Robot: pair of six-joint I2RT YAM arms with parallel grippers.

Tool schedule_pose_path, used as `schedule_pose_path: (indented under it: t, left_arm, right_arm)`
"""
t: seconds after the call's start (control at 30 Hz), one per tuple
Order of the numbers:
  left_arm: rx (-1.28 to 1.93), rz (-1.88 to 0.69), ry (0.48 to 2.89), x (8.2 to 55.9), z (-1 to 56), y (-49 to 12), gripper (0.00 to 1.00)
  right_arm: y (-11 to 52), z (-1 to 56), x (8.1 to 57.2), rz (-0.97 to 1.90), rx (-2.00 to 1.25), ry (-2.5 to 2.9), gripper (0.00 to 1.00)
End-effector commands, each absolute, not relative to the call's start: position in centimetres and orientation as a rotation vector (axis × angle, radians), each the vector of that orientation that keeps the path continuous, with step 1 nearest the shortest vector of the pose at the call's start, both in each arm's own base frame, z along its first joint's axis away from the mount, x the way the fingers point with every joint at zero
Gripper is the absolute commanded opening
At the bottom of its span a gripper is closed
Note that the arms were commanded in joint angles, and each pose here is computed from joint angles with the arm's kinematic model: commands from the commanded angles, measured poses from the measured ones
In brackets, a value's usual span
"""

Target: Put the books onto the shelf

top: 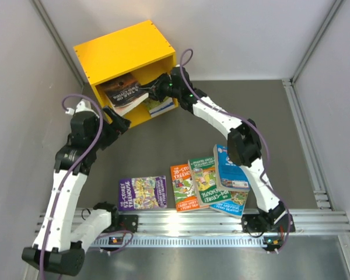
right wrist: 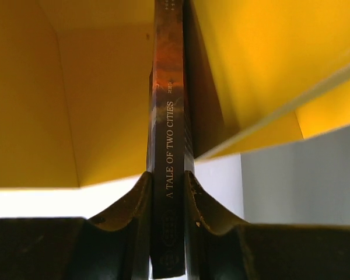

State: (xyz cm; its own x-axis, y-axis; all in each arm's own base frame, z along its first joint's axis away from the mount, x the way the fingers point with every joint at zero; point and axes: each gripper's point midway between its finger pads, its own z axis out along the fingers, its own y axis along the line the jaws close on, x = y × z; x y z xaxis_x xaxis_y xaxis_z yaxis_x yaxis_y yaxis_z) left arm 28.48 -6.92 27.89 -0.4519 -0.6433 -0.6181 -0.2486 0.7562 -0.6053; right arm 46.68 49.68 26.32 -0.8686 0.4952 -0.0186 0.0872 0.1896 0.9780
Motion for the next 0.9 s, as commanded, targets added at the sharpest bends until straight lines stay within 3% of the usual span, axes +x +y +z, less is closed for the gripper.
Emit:
schedule_pose_path:
  t: [0.0, 0.3, 0.4, 0.43, 0.57, 0.7, 0.87]
  left_arm:
    - [-0.696, -0.536, 2.014, 25.8, 29.4, -6.2, 0.97]
    - [-0.676, -0.522, 2.057, 22.0, 28.5, -5.8, 0.97]
    - [-0.656, -0.517, 2.068, 21.5, 28.5, -5.8, 0.96]
    - [-0.653, -0.514, 2.070, 21.5, 28.5, -5.8, 0.96]
    - [-0.615, -0.545, 2.094, 21.7, 28.3, -6.5, 0.96]
    - [-0.596, -0.589, 2.112, 22.2, 27.6, -7.3, 0.96]
    - [-0.585, -0.633, 2.119, 22.6, 27.2, -8.1, 0.96]
  right_arm:
    - [50.9, 32.1, 48.1, 1.826, 0.525, 1.905, 0.00]
    - [54.0, 29.6, 49.0, 1.810, 0.667, 1.860, 0.01]
    - [54.7, 29.2, 49.3, 1.821, 0.690, 1.841, 0.25]
    - [54.8, 29.0, 49.2, 1.818, 0.687, 1.847, 0.50]
    - [53.6, 29.7, 49.0, 1.792, 0.639, 1.862, 0.89]
    - [51.1, 30.2, 48.5, 1.717, 0.587, 1.892, 0.99]
    - [47.6, 32.0, 47.0, 1.655, 0.521, 1.917, 1.00]
